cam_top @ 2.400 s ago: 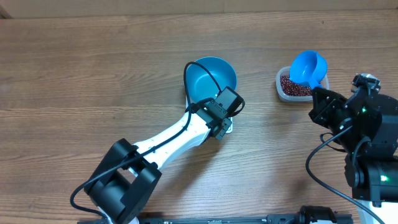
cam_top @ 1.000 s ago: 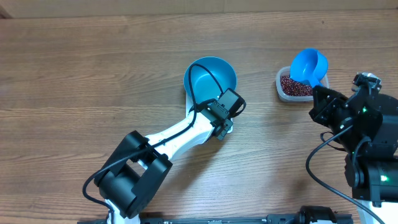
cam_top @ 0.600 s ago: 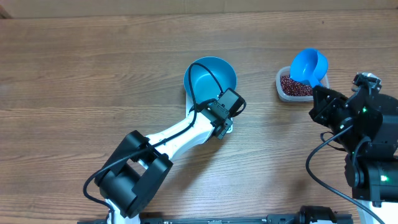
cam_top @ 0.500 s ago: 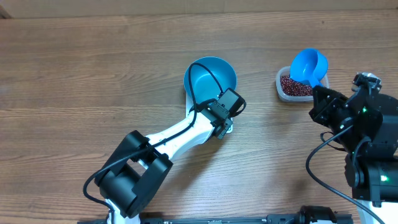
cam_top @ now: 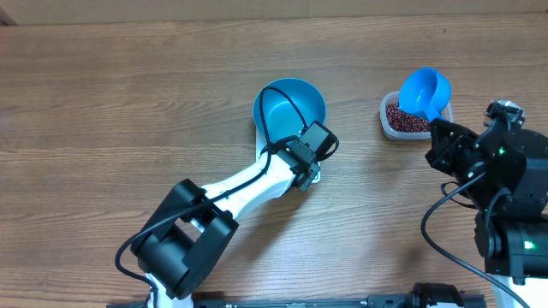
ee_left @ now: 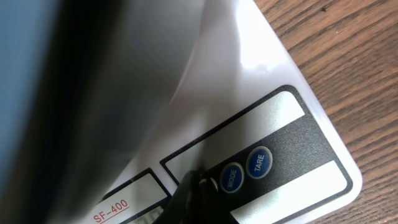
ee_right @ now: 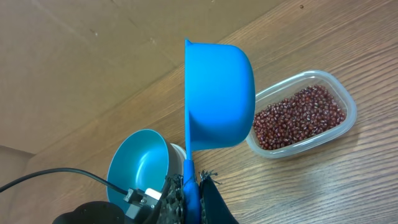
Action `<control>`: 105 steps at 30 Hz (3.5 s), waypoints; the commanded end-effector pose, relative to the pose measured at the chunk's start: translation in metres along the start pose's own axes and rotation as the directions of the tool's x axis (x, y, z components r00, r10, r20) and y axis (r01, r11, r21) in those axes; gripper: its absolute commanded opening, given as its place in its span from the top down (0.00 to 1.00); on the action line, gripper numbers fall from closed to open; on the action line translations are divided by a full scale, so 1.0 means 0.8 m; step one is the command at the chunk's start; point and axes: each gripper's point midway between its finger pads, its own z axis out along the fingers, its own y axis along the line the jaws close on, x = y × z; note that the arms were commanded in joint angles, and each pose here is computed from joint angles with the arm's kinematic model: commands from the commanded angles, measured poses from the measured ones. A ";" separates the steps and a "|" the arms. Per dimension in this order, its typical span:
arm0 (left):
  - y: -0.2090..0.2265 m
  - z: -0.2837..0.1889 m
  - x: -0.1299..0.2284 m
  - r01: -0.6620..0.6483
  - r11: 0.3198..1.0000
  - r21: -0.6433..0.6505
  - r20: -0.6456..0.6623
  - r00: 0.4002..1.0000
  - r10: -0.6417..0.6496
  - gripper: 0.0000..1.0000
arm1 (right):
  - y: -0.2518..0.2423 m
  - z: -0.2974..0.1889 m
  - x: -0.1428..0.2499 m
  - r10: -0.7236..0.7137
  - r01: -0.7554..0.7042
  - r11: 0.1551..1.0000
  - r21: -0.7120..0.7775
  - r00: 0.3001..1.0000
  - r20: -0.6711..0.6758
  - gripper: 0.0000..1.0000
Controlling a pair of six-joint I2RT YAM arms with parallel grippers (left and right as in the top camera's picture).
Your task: Scoop item into bowl and weigh 150g on scale
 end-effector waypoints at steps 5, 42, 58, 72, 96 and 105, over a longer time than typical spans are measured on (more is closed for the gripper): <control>-0.007 0.020 0.019 -0.027 0.999 0.018 -0.062 0.998 0.028 0.96 | 0.010 -0.011 -0.016 -0.014 0.015 1.000 -0.018 0.999 0.041 0.96; 0.091 -0.284 0.021 0.271 0.945 0.186 0.121 0.948 -0.295 0.01 | 0.000 -0.011 0.002 0.001 -0.001 1.000 0.014 1.000 -0.021 0.96; 0.090 -0.284 0.021 0.270 0.944 0.187 0.120 0.948 -0.295 0.00 | 0.008 -0.013 0.030 0.015 -0.019 0.999 -0.035 0.992 -0.123 0.96; 0.090 -0.284 0.021 0.270 0.944 0.187 0.120 0.948 -0.295 0.00 | 0.038 -0.046 -0.032 -0.165 0.164 0.986 -0.035 0.986 -0.021 0.96; 0.090 -0.284 0.021 0.270 0.944 0.187 0.120 0.948 -0.295 0.00 | -0.056 0.133 -0.047 -0.238 0.585 0.675 0.450 0.750 -0.618 0.96; 0.090 -0.284 0.021 0.270 0.944 0.187 0.120 0.948 -0.295 0.00 | -0.088 0.169 -0.023 -0.183 0.631 0.604 0.487 0.705 -0.685 0.96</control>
